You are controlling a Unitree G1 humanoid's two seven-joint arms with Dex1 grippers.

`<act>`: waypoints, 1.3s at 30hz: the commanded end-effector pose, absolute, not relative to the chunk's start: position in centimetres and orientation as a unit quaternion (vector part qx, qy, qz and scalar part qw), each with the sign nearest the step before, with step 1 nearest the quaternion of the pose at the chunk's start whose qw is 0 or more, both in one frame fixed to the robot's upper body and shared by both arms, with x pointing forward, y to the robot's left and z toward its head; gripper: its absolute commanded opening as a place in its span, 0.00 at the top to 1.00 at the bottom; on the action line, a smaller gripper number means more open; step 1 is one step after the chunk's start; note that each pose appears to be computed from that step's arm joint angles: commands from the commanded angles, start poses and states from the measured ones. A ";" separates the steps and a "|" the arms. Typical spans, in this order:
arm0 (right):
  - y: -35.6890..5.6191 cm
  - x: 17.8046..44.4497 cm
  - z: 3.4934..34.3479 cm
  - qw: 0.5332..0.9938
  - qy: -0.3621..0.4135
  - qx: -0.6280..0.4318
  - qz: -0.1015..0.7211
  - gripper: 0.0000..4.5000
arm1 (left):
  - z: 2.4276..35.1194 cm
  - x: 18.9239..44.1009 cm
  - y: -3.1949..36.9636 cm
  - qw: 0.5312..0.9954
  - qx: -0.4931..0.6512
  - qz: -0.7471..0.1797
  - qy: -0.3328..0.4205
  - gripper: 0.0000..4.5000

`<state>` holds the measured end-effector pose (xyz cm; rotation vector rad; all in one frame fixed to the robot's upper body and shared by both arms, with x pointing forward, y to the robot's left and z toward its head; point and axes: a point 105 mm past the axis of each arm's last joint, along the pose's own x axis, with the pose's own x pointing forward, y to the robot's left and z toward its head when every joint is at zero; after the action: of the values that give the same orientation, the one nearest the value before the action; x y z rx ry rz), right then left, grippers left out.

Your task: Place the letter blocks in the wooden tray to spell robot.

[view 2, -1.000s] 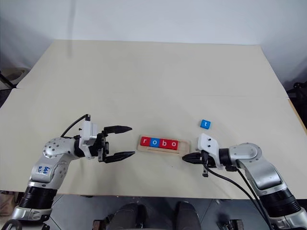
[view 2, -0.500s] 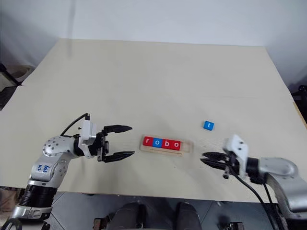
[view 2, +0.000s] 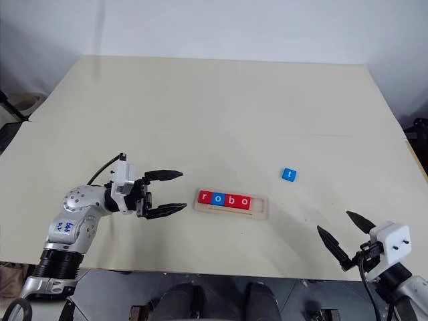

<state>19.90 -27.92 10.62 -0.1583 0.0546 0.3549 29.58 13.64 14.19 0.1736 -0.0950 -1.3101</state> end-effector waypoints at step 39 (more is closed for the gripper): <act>-17.7 35.3 12.4 0.987 0.153 0.042 -0.009 0.14 | 15.3 27.5 13.6 0.797 0.115 -0.589 -0.075 0.00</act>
<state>35.44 -17.74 11.91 0.0783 0.3230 -0.0141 27.80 13.69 14.27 0.2271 -0.1208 -1.2609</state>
